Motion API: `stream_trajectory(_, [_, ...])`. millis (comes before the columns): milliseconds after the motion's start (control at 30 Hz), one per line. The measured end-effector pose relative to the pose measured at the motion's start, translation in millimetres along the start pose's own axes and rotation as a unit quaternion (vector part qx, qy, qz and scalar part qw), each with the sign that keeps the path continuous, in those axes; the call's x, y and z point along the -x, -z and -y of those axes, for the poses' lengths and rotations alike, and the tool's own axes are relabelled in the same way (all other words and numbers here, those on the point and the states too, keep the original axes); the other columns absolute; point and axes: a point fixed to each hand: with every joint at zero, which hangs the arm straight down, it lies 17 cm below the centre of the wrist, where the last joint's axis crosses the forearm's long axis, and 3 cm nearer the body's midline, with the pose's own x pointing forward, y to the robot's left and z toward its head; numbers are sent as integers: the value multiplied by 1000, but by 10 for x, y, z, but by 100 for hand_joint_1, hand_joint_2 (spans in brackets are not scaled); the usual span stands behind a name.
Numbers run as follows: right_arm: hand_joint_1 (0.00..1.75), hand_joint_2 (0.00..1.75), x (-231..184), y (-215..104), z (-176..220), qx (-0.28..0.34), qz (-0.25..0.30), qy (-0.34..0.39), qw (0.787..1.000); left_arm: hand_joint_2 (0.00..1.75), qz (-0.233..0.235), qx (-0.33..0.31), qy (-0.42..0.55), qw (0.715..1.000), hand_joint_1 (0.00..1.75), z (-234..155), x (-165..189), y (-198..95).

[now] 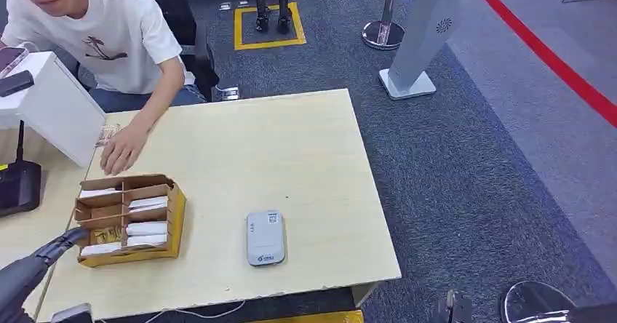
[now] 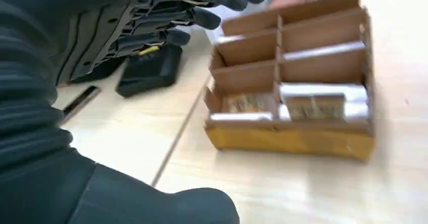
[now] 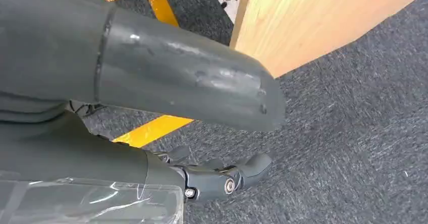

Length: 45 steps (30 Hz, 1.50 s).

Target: Pass the card to the sensor for recognition and then transmit it.

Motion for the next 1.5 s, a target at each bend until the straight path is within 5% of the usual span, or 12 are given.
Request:
stream_trajectory(300, [0,0,18,-5,-9,-4,-3,-10,1000,175,73,73,70,992,0,417,-279,420])
stream_trajectory(633, [0,0,26,-8,-6,-4,-4,-11,1000,175,75,69,70,992,0,382,-289,476])
stream_trajectory(900, [0,0,40,-9,-7,-6,-8,-13,1000,175,44,0,27,999,0,-120,-80,749])
stream_trajectory(1500, [0,0,40,-6,-18,-8,-8,-17,1000,175,32,8,-4,999,0,-194,5,763])
